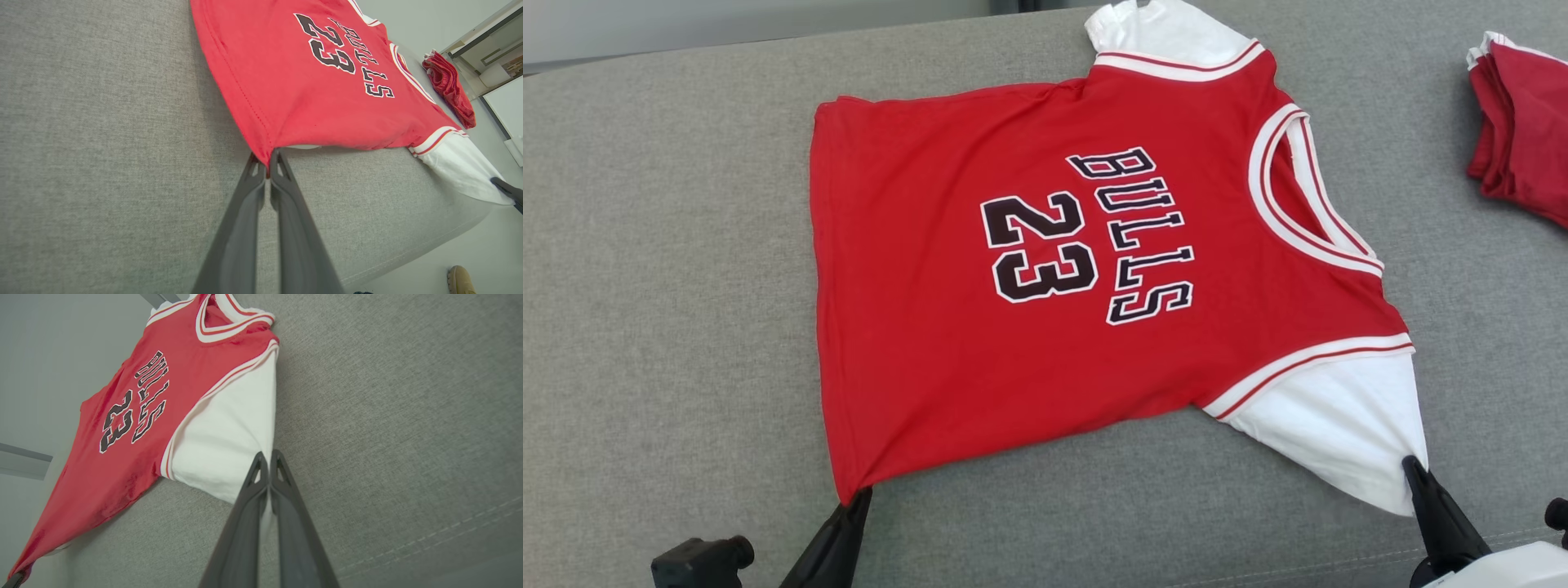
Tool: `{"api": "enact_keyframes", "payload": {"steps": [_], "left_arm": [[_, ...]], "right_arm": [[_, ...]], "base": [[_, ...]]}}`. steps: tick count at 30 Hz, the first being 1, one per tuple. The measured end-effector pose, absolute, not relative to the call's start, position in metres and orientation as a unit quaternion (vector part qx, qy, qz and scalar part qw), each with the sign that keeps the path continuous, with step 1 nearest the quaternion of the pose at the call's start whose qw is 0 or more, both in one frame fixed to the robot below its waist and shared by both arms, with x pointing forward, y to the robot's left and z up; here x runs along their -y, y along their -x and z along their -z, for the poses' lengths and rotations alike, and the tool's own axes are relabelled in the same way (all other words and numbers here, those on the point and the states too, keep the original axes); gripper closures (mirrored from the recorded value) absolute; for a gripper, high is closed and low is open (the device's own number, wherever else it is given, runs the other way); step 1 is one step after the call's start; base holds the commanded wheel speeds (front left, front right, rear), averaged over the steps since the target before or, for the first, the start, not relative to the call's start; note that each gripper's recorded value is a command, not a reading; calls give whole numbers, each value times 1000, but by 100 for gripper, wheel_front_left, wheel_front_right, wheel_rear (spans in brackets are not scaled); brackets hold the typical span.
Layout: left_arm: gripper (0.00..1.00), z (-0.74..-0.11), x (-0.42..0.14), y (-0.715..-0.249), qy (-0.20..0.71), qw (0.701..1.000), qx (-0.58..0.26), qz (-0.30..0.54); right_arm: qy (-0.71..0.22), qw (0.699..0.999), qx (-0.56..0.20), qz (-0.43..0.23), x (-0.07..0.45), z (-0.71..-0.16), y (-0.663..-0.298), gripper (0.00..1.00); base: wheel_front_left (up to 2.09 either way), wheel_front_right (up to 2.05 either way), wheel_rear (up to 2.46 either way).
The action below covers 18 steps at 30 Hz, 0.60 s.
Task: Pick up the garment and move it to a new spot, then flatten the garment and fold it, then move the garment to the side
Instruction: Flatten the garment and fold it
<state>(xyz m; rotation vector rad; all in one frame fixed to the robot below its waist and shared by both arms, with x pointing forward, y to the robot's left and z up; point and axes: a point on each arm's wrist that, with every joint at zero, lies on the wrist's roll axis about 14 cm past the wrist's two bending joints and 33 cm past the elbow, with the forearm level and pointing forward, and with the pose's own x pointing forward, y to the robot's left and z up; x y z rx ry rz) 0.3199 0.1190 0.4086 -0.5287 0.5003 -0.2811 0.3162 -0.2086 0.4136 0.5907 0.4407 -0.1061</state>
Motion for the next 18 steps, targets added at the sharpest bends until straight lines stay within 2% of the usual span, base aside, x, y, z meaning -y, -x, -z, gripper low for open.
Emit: {"api": "enact_keyframes", "payload": {"steps": [4, 12, 18], "left_arm": [[100, -418, -118, -323, 261, 924, -241, 145], [100, -444, -115, -370, 258, 924, -227, 170], [100, -446, -111, -404, 252, 914, -260, 182]], "right_arm": [[-287, 935, -203, 53, 213, -419, -324, 100], [-278, 950, -140, 2, 205, -464, -393, 100], [-245, 959, -143, -23, 198, -475, -440, 100]], "base": [[0, 0, 0], [0, 0, 0], [0, 0, 0]]}}
